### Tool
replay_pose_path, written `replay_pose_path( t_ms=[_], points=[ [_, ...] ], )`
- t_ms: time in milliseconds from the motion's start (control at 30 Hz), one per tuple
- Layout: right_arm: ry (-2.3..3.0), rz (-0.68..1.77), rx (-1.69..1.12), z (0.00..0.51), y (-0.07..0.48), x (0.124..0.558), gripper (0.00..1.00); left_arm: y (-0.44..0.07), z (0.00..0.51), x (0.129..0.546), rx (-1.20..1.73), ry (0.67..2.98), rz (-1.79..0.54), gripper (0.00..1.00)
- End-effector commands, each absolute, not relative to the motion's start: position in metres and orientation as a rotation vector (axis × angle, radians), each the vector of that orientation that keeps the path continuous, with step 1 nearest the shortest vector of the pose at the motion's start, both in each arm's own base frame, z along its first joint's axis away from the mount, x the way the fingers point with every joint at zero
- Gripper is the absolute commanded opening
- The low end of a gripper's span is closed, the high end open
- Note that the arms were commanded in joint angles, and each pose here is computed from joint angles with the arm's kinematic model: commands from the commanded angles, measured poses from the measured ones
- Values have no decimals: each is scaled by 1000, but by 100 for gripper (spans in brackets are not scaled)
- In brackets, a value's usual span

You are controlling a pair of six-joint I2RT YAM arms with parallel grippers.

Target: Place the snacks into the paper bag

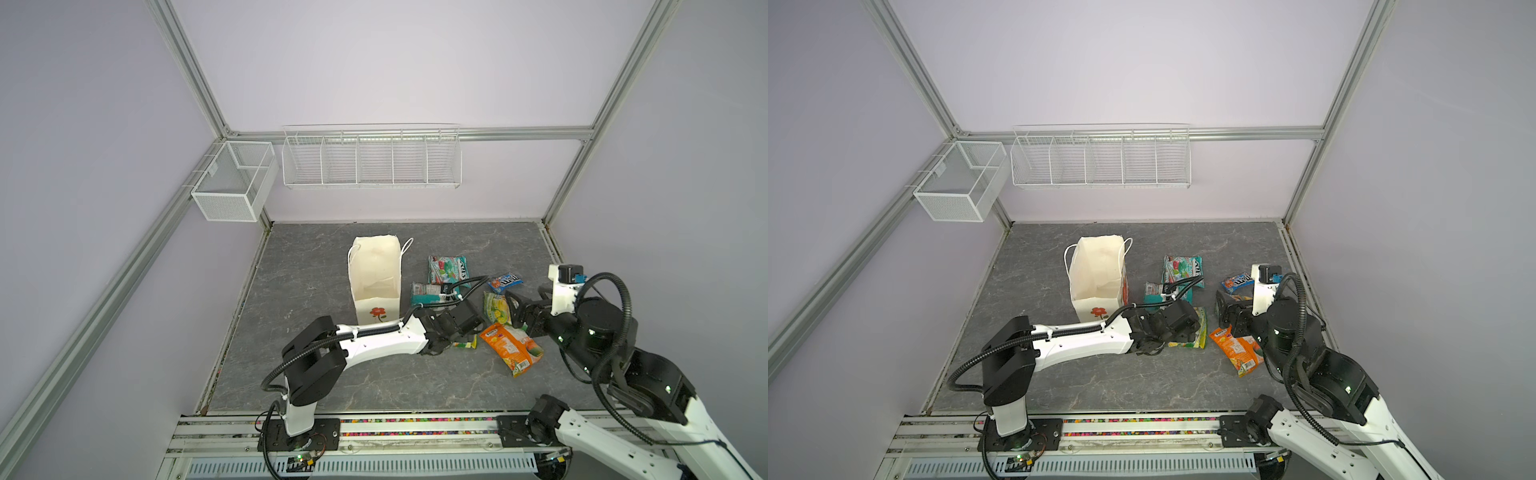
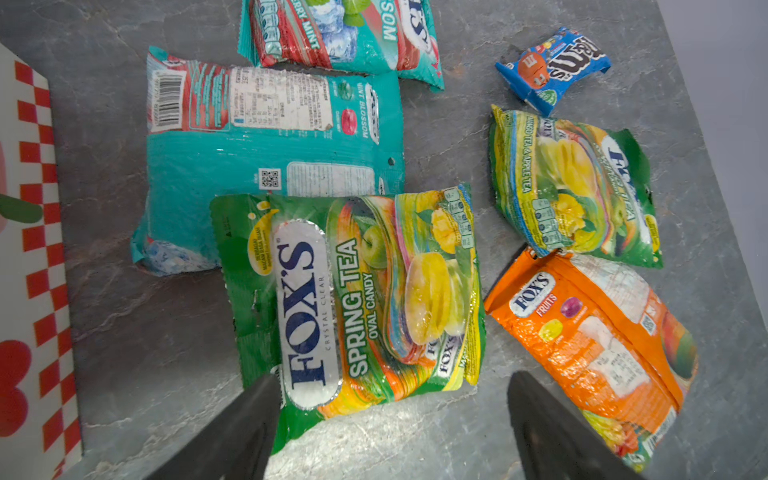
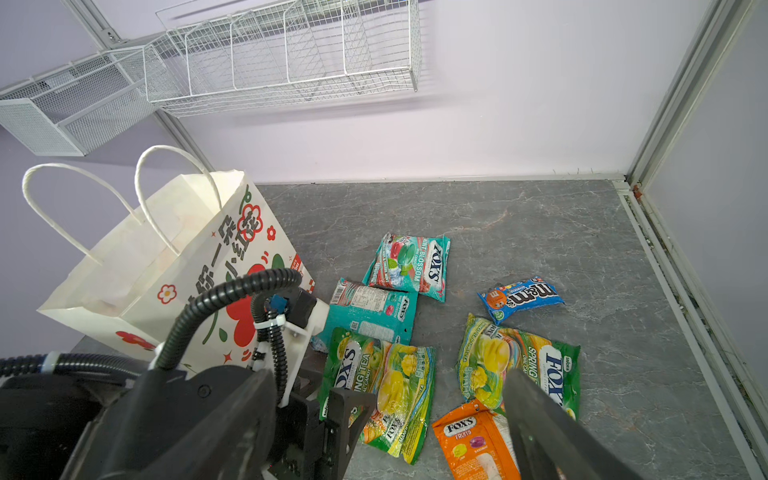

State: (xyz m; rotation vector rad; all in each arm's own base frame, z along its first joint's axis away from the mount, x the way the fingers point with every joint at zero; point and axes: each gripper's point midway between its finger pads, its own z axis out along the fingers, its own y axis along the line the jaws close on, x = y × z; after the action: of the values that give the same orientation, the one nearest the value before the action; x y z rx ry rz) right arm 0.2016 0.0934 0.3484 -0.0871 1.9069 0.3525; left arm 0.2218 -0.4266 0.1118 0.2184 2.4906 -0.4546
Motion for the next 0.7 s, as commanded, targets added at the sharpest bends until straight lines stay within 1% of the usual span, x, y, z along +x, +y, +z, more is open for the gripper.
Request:
replay_pose_path(
  t_ms=[0, 333, 667],
  points=[
    [1914, 335, -55, 342, 87, 201, 88, -424, 94, 226, 153, 2520, -437, 84],
    [1920, 331, -44, 338, 84, 200, 88, -408, 67, 233, 75, 2564, -420, 78],
    [1931, 334, -43, 332, 87, 202, 88, -395, 53, 238, 40, 2576, -378, 77]
  ],
)
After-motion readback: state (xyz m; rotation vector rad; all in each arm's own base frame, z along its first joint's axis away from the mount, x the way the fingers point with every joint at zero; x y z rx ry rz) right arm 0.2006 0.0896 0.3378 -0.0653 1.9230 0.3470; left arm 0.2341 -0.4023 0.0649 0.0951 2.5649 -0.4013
